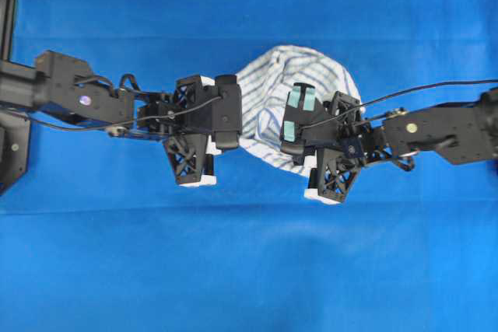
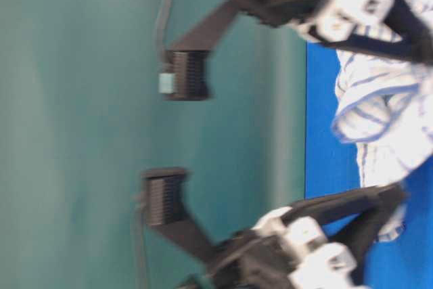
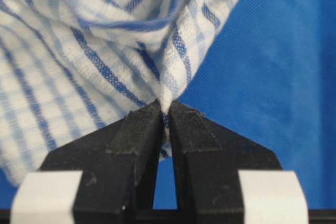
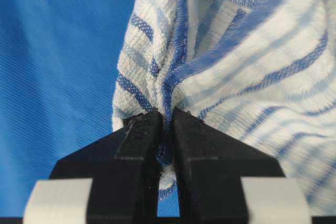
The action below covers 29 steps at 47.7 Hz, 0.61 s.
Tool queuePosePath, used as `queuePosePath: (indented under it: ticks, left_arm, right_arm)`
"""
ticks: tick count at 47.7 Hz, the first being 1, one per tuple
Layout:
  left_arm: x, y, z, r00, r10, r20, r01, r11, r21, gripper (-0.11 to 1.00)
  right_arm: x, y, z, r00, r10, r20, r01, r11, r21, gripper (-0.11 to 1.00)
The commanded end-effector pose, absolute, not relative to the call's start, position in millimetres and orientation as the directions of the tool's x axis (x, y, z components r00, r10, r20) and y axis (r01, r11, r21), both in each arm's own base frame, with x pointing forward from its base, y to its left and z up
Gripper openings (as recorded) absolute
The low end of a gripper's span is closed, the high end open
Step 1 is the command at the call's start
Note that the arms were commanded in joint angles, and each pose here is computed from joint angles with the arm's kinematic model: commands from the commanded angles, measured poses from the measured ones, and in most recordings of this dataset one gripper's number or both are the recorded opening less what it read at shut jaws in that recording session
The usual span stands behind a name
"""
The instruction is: Lift the towel with both arms.
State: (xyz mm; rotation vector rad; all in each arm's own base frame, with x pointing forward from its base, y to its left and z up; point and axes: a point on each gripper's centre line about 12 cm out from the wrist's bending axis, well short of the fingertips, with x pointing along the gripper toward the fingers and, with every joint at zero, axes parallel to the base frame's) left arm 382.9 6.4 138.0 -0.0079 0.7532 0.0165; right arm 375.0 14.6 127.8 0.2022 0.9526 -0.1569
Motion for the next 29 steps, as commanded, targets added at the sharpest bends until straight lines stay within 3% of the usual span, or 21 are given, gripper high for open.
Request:
queuePosePath:
  ticks: [1, 29]
  left_arm:
    - [384.3, 5.2, 177.2, 0.778, 0.010, -0.628, -0.013, 1.000, -0.001, 0.03]
    - [352.0, 3.7, 325.0, 0.845, 0.002, -0.535, -0.002, 1.000, -0.001, 0.03]
  right_arm:
    - [378.9, 12.5, 167.5, 0.639, -0.052, -0.768, 0.222, 0.968, 0.119, 0.08]
    - [358.3, -8.3, 321.6, 0.754, -0.196, -0.627, 0.271, 0.962, 0.025, 0.08]
